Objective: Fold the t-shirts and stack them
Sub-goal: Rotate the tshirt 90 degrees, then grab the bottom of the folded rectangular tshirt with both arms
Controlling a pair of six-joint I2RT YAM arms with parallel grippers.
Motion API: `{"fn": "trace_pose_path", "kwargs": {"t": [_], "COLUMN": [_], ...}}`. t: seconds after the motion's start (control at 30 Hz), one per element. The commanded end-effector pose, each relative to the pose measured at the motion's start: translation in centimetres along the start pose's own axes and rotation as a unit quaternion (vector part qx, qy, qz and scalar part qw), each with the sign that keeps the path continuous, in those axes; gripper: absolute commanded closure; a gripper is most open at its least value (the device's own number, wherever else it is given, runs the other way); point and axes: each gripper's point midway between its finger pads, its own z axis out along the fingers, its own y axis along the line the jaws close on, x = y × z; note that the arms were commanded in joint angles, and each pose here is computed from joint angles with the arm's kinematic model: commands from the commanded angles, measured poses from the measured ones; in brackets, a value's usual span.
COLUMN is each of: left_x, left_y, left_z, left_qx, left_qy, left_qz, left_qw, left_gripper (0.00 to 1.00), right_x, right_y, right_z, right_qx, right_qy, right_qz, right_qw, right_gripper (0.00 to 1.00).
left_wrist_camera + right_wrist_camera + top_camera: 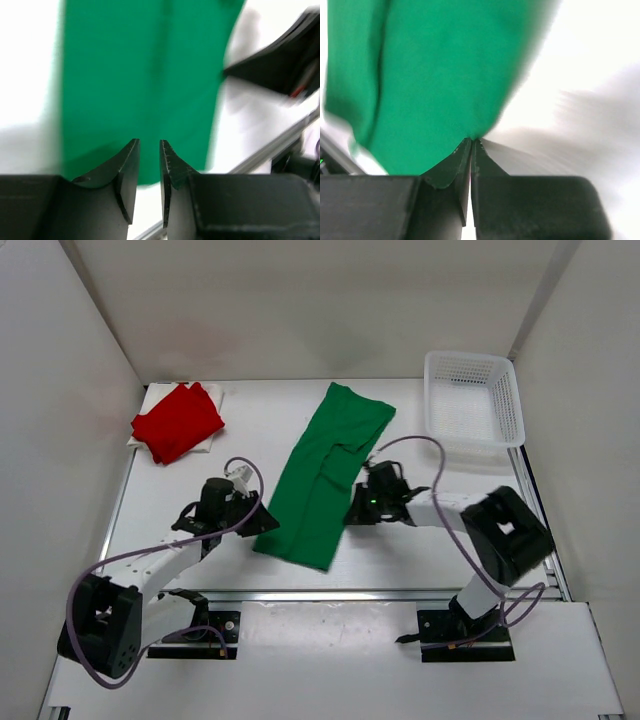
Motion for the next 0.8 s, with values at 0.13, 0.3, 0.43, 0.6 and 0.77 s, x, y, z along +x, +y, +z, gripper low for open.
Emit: {"fn": "trace_pose_path", "kwargs": {"t": [0.13,0.3,0.43,0.6,0.77], "left_x": [3.1,6.4,9.2,10.6,11.7], "left_y": [-2.2,-1.5,-0.8,0.6,0.3], "left_z": [0.8,1.3,1.4,0.9,0.9], "left_qx": [-0.010,-0.020,-0.030,-0.042,-0.038], "left_qy": [0.042,0.100,0.148,0.168,0.191], "left_qz": [0.075,0.102,0.120,0.120,0.130], "left_qw": [0.996,0.990,0.981,0.978,0.972], "left_gripper": [0.59,0.46,0.40,0.42,0.46], "right_x": [1.2,5.0,9.7,11.6,11.7], "right_y": [-6.1,-8.0,-6.5,-4.3,-3.5], "right_z": [-9.0,-11.7,-11.5,-10.8,-10.3], "right_qx": [0.034,0.061,0.029,-0.001,-0.023], "right_qy": [-0.011,-0.012,0.019,0.030,0.026], "right_qz": [0.009,0.056,0.090,0.084,0.096], "right_qw": [0.999,0.997,0.995,0.996,0.995], "right_gripper": [0.65,0.61,0.62,0.57,0.65]}}
